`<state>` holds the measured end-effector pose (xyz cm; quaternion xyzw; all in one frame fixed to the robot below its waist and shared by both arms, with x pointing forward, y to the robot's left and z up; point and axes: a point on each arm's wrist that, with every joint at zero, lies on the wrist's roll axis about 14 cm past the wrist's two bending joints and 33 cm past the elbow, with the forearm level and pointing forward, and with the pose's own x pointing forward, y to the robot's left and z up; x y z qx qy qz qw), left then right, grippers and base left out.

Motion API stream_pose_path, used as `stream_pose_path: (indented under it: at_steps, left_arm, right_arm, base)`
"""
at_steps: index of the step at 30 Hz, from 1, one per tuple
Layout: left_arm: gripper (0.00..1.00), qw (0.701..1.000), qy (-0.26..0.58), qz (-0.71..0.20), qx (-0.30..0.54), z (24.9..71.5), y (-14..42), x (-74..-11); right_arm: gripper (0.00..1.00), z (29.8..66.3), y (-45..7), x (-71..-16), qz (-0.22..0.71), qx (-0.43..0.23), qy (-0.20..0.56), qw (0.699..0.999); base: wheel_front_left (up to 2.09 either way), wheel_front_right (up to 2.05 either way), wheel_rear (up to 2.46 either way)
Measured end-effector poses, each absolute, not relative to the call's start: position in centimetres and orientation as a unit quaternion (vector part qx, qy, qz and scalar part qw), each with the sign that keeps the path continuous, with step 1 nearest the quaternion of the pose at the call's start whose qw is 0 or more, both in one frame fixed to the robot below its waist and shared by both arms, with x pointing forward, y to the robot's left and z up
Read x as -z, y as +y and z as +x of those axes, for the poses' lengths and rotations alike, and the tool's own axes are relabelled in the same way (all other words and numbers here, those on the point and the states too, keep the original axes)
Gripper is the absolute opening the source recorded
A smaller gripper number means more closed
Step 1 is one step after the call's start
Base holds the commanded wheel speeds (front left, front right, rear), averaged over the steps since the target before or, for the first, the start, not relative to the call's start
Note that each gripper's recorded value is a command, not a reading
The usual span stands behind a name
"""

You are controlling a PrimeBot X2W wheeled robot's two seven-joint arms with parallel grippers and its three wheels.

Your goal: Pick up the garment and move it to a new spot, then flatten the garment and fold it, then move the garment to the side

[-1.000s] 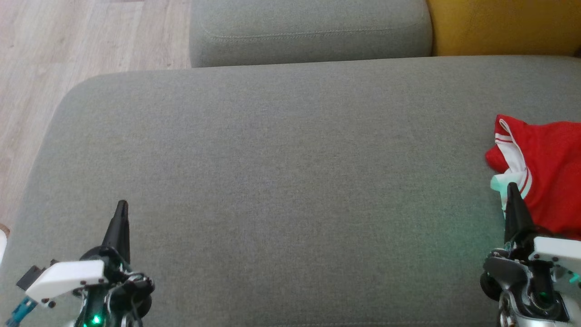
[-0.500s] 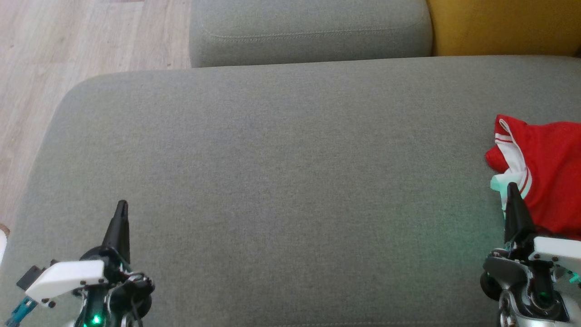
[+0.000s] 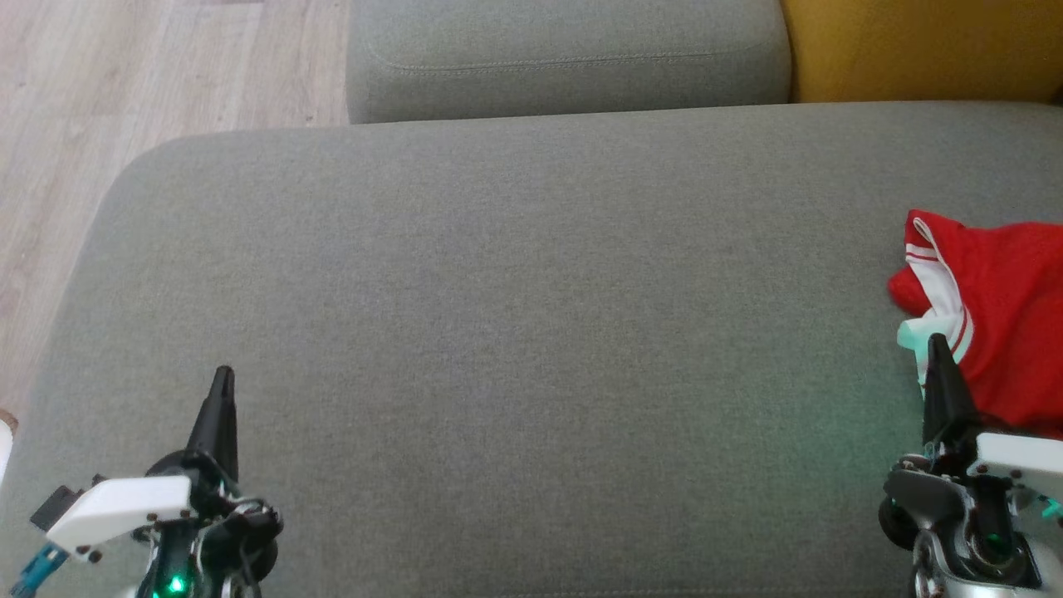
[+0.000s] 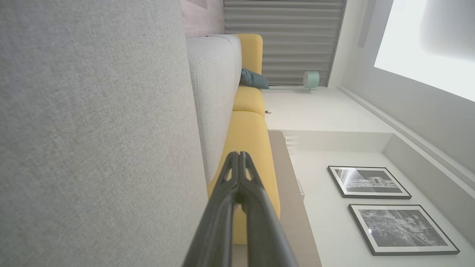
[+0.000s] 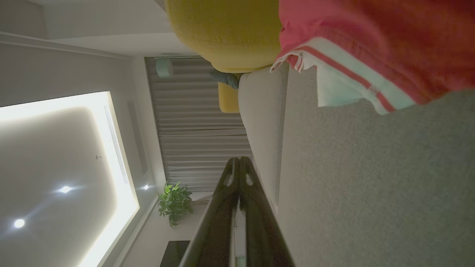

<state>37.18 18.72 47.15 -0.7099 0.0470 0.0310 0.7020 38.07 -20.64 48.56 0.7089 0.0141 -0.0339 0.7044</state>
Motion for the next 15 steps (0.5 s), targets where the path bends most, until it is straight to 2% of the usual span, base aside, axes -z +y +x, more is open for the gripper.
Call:
stream_pose_path:
  at_steps: [15]
  left_arm:
    - [0.0, 0.702, 0.047, -0.71, -0.031, 37.18, 18.72, -47.15]
  right_arm:
    - [0.0, 38.07, -20.64, -48.57, 0.709, 0.034, 0.014, 0.704]
  base:
    - [0.0, 0.0, 0.0]
